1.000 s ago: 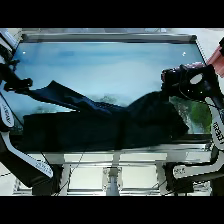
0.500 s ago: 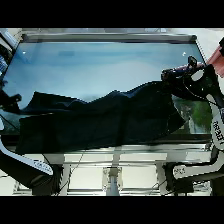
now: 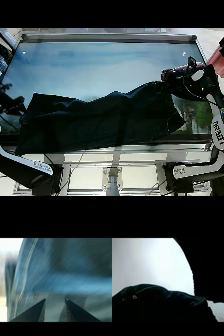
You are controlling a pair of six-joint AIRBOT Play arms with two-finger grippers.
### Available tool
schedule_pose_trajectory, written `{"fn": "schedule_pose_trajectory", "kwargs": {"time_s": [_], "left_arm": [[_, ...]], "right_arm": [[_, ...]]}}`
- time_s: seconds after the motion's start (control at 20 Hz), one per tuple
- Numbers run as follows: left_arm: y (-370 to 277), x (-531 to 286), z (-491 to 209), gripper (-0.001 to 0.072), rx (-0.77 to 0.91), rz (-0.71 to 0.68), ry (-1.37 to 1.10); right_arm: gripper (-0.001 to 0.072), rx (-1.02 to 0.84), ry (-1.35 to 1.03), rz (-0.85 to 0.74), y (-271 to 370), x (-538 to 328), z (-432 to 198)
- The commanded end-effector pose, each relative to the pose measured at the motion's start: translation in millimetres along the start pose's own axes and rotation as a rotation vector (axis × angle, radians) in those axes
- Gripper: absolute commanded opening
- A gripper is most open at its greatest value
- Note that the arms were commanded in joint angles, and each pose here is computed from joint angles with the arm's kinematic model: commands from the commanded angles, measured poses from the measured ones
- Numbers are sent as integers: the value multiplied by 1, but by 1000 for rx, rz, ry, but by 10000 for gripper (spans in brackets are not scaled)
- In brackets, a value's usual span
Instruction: Fold the clothes and pants, and hang the long-sleeved shirts on hangers.
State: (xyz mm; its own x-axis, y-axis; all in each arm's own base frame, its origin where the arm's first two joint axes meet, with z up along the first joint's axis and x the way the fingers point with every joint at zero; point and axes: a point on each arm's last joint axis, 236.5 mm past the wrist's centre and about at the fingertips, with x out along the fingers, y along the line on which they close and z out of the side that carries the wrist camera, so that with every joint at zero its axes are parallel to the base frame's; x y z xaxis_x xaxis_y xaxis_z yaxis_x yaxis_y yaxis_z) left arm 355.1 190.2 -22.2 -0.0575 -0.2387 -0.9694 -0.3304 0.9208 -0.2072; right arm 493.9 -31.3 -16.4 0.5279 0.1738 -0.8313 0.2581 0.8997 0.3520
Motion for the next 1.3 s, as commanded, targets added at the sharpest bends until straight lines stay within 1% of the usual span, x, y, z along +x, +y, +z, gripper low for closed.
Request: {"fn": "schedule_pose_trajectory", "kwargs": {"time_s": [0.0,0.15,0.25,0.35,0.4,0.6,0.95,1.05,1.1,1.25], "left_arm": [[-38,-54,78,302,171,-65,-388],[-32,-56,119,305,199,50,-519],[-29,-35,133,305,226,85,-511],[-23,-2,137,310,229,92,-447],[-19,12,138,365,224,89,-420],[-9,48,141,366,208,75,-366],[-12,53,144,364,251,63,-371],[-13,54,143,355,251,60,-365],[-13,54,141,337,252,59,-359],[-16,58,135,252,281,52,-326]], "right_arm": [[40,-9,52,0,0,0,-12],[40,-9,112,1,1,-2,-26],[40,-8,152,2,1,-3,-36],[40,-5,176,5,2,-4,-41],[40,-5,184,6,2,-4,-43],[40,-2,206,10,3,-5,-48],[40,-2,202,10,3,-5,-47],[41,-2,202,10,3,-5,-47],[41,-2,202,10,3,-5,-47],[40,-2,203,10,3,-5,-48]]}}
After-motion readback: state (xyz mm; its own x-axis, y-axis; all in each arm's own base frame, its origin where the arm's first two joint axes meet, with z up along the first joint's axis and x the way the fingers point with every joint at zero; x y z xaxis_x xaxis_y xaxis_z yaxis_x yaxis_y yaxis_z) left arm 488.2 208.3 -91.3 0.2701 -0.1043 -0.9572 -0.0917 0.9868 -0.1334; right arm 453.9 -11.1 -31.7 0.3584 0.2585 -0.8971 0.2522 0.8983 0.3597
